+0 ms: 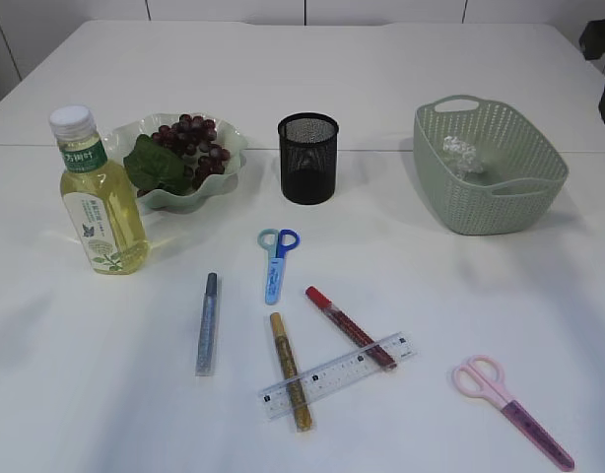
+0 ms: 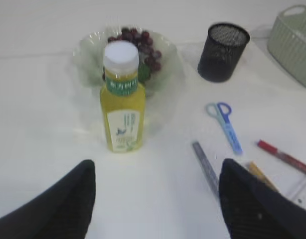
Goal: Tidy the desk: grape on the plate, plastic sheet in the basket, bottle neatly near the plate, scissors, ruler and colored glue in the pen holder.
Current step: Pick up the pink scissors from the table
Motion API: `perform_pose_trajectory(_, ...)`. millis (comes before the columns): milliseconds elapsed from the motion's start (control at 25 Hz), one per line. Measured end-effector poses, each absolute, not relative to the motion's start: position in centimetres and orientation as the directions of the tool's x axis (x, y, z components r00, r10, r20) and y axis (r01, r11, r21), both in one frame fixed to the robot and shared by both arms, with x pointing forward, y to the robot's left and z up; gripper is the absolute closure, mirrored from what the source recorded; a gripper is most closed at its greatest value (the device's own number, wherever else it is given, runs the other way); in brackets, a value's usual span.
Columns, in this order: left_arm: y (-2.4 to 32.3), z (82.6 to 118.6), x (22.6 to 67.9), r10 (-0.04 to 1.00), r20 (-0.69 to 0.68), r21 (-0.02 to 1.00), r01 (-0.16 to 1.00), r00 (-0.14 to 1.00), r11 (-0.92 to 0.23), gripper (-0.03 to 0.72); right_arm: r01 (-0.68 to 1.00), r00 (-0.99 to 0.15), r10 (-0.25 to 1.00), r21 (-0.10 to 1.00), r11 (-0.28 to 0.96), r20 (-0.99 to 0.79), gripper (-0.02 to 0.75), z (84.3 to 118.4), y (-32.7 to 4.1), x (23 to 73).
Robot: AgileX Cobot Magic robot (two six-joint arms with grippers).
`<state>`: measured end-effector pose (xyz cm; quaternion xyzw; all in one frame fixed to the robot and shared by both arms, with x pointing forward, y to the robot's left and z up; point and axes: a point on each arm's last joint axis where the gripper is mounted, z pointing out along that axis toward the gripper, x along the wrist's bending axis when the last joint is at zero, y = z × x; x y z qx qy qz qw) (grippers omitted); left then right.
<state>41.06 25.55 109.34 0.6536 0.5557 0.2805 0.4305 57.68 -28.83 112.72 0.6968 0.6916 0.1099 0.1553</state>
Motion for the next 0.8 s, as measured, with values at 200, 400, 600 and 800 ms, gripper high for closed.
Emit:
perform_pose_trajectory(200, 25.9, 108.7, 38.3, 0.965, -0.123, 0.774, 0.631, 0.233, -0.054, 0.126, 0.930, 0.019, 0.998, 0.368, 0.005, -0.062, 0.340, 112.7, -28.8, 57.7)
perform_pose_trajectory(400, 26.1, 107.7, 37.1, 0.968, -0.140, 0.665, 0.744, 0.207, -0.063, 0.127, 0.931, 0.017, 1.000, 0.366, -0.010, -0.016, 0.339, 112.7, -28.4, 57.7)
perform_pose_trajectory(600, 26.9, 107.0, 36.3, 0.987, -0.114, 0.566, 0.824, 0.112, -0.028, 0.127, 0.932, 0.014, 0.998, 0.361, -0.032, 0.054, 0.339, 112.7, -27.8, 57.6)
perform_pose_trajectory(800, 27.3, 106.3, 35.4, 0.993, -0.089, 0.454, 0.890, 0.079, -0.030, 0.128, 0.932, 0.013, 0.997, 0.359, -0.039, 0.076, 0.339, 112.7, -27.6, 57.6)
